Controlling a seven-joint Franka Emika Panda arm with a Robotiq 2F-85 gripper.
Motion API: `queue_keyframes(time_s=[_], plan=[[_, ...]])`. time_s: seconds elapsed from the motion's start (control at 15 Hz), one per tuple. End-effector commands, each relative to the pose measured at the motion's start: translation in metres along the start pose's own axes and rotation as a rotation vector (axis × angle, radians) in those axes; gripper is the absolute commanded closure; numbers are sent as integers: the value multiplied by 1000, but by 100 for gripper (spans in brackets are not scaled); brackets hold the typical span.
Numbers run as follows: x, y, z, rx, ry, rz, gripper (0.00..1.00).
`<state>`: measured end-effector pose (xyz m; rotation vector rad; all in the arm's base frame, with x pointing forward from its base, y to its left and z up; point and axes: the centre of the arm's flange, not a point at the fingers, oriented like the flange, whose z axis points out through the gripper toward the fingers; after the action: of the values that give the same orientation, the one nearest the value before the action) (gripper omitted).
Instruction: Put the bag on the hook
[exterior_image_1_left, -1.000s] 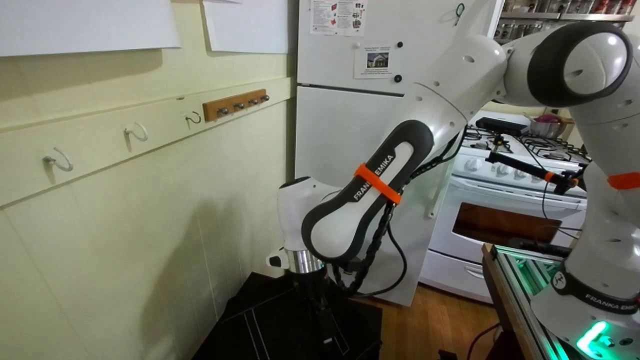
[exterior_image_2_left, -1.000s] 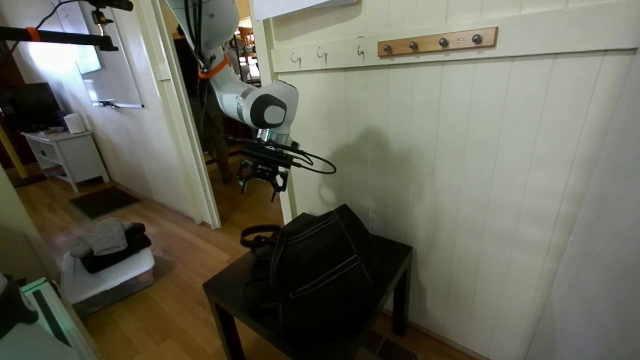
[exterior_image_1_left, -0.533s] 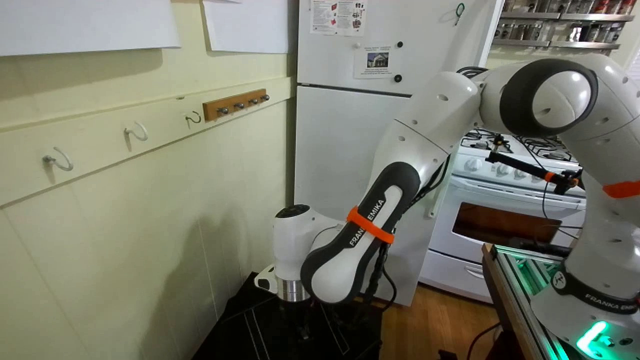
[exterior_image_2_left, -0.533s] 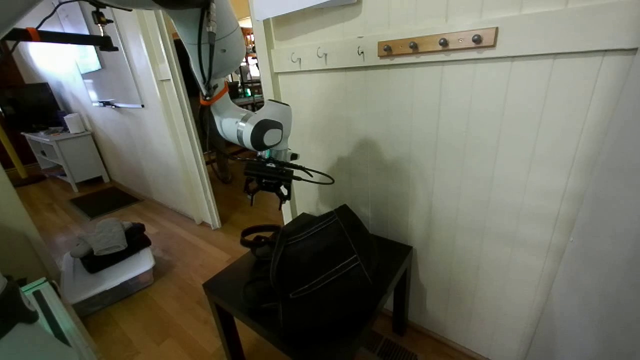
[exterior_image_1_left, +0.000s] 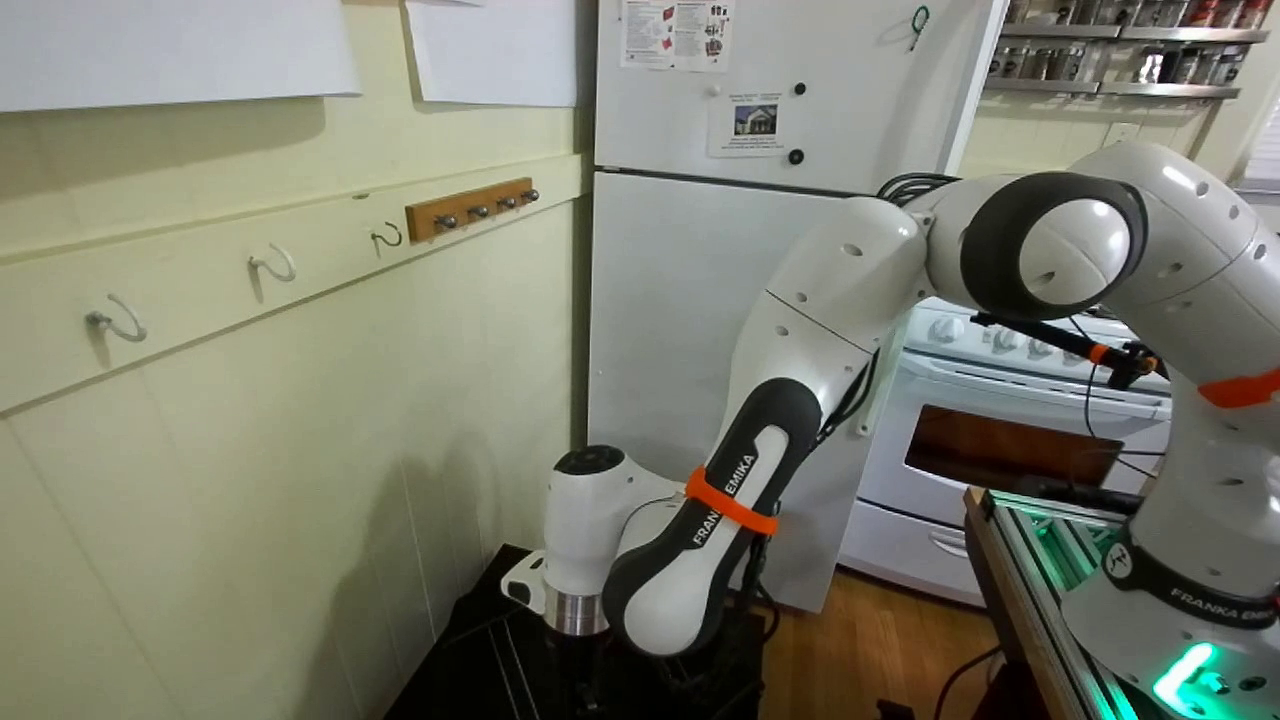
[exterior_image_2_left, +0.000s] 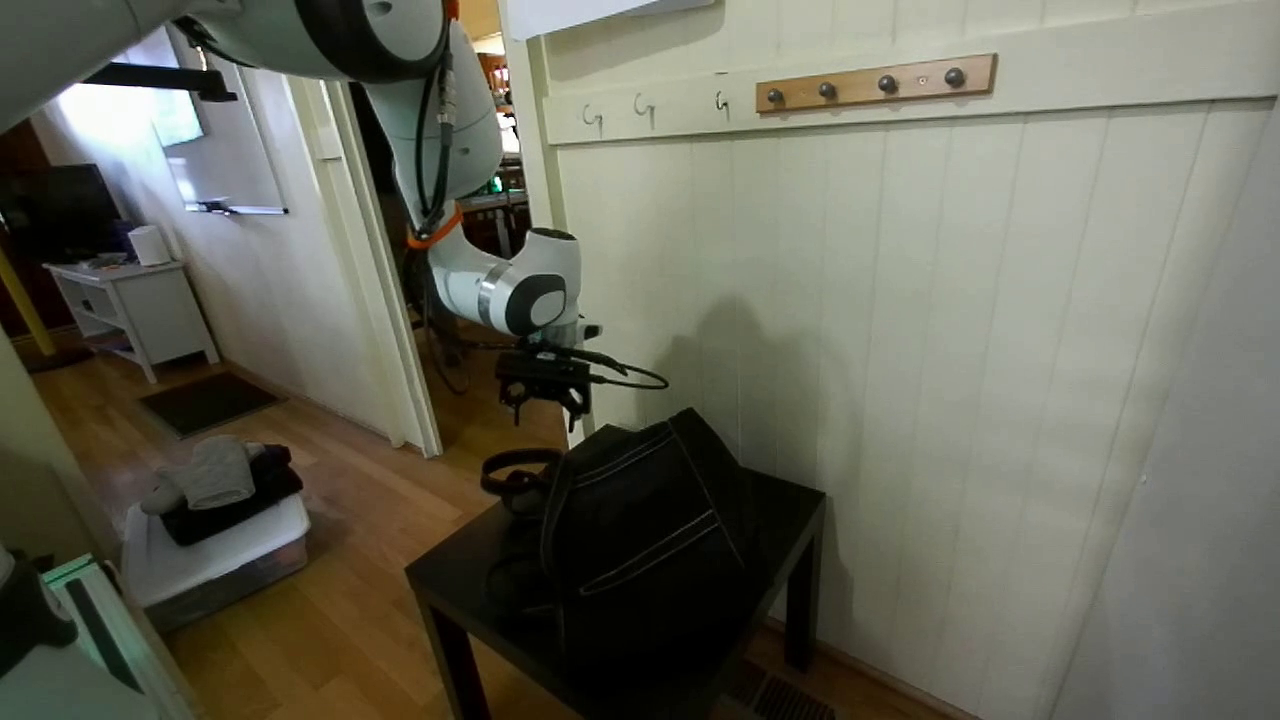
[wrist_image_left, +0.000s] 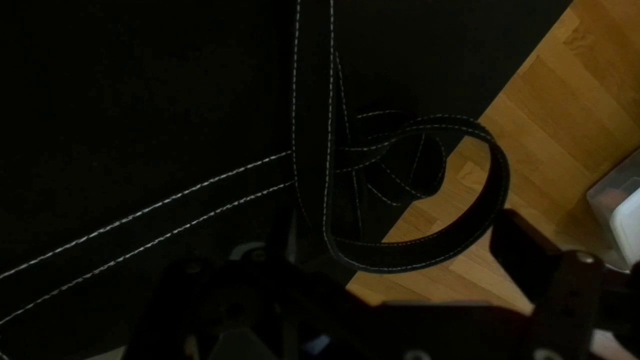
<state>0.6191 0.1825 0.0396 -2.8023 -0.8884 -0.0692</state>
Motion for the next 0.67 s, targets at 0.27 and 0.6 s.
queue_keyframes(time_s=[0.27, 0.6], plan=[[12, 9, 30, 11, -33, 41, 0], [3, 7, 62, 17, -61, 98, 0]])
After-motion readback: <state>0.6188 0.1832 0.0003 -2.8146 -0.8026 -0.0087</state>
